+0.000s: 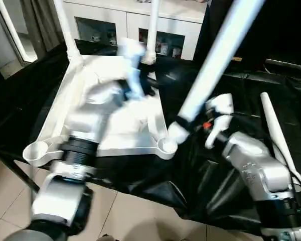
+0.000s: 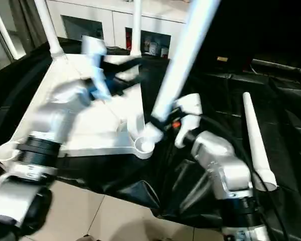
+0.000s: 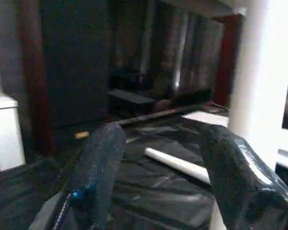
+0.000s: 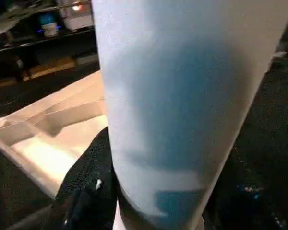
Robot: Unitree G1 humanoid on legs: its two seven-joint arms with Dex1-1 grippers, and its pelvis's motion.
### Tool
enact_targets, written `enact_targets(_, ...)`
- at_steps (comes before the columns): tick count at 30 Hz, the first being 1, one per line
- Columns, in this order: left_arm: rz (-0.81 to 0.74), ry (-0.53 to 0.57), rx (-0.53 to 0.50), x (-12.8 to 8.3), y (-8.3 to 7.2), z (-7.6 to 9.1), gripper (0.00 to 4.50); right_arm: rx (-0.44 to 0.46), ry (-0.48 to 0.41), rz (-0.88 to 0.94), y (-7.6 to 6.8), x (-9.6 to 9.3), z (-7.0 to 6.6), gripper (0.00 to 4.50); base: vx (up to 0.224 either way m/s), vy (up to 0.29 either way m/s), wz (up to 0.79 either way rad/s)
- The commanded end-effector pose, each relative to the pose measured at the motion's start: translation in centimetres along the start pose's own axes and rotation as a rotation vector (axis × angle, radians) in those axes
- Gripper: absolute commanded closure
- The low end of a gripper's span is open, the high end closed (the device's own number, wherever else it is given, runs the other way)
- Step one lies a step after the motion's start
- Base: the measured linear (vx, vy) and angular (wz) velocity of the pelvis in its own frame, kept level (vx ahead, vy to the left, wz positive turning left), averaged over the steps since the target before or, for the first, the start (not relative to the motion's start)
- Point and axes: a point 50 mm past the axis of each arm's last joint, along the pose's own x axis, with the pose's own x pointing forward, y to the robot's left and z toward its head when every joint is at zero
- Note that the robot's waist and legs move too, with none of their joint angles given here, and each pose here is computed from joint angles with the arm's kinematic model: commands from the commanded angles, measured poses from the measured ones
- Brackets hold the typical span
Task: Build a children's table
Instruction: Pick table leg
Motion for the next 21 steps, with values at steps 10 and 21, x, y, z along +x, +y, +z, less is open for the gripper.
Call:
enact_targets(10,-0.296,0.465,0.141,-5.0,-1.2,-6.5,1.53,-0.094,0.080,-0.023,-0.9,-0.6,-0.5,2.62,0.000,0.000,0.00)
enact_targets(21,-0.374,0.761,0.161,-7.4,-0.5,-10.4,2.35,-0.111,0.121,-0.008,-1.2,-1.0,-0.7,2.62,0.000,0.000,0.00)
